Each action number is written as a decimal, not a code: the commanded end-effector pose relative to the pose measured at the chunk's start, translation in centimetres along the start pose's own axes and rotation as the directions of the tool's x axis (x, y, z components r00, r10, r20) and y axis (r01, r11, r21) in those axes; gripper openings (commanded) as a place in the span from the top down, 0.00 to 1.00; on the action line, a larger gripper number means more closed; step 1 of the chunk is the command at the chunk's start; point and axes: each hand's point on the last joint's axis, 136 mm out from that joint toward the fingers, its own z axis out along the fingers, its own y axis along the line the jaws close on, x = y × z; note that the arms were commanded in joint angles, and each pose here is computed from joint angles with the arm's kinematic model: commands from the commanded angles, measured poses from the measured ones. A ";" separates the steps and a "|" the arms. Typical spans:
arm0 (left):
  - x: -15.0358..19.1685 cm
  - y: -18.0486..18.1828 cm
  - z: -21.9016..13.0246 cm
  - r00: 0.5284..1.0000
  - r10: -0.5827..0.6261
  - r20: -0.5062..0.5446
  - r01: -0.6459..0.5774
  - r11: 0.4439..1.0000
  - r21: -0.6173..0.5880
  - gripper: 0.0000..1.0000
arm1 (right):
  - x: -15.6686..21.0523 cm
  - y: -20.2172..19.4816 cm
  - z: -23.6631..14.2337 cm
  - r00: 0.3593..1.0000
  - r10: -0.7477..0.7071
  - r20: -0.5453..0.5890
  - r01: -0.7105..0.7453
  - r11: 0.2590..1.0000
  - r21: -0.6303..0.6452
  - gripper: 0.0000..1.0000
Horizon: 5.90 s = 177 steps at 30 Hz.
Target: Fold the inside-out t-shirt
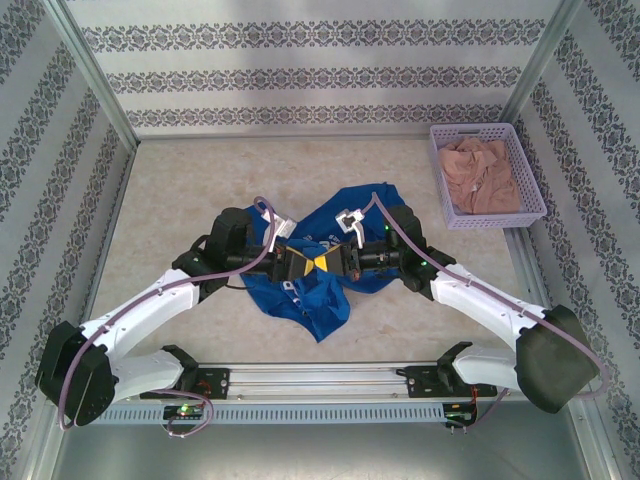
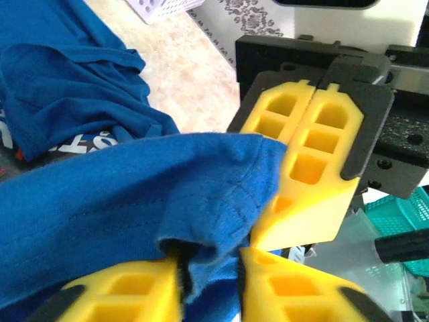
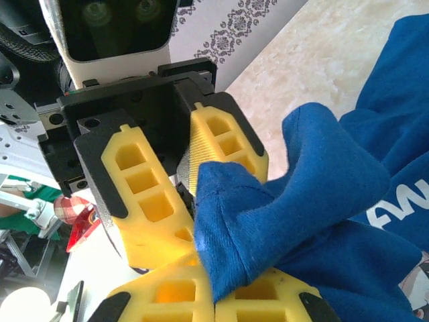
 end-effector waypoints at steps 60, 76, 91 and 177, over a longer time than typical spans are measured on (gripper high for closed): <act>-0.8 6.6 -5.8 0.994 0.071 0.077 0.000 0.733 -0.681 0.39 | -3.1 -1.2 -1.8 0.968 -0.052 0.247 0.003 0.981 0.195 1.00; -5.4 8.4 0.9 0.986 -0.011 0.168 0.093 0.870 -0.485 0.81 | -1.1 -1.5 -3.7 0.966 -0.086 0.245 0.031 0.975 0.220 1.00; -7.3 0.0 -3.4 0.975 0.194 0.110 -0.144 0.925 -0.352 1.00 | 2.9 -3.8 -6.9 0.979 -0.198 0.050 0.147 0.854 0.499 0.62; -7.9 0.5 -4.2 0.980 0.166 0.109 -0.107 0.904 -0.415 1.00 | -2.4 -2.7 2.4 0.890 -0.393 -0.232 0.451 0.680 0.578 0.84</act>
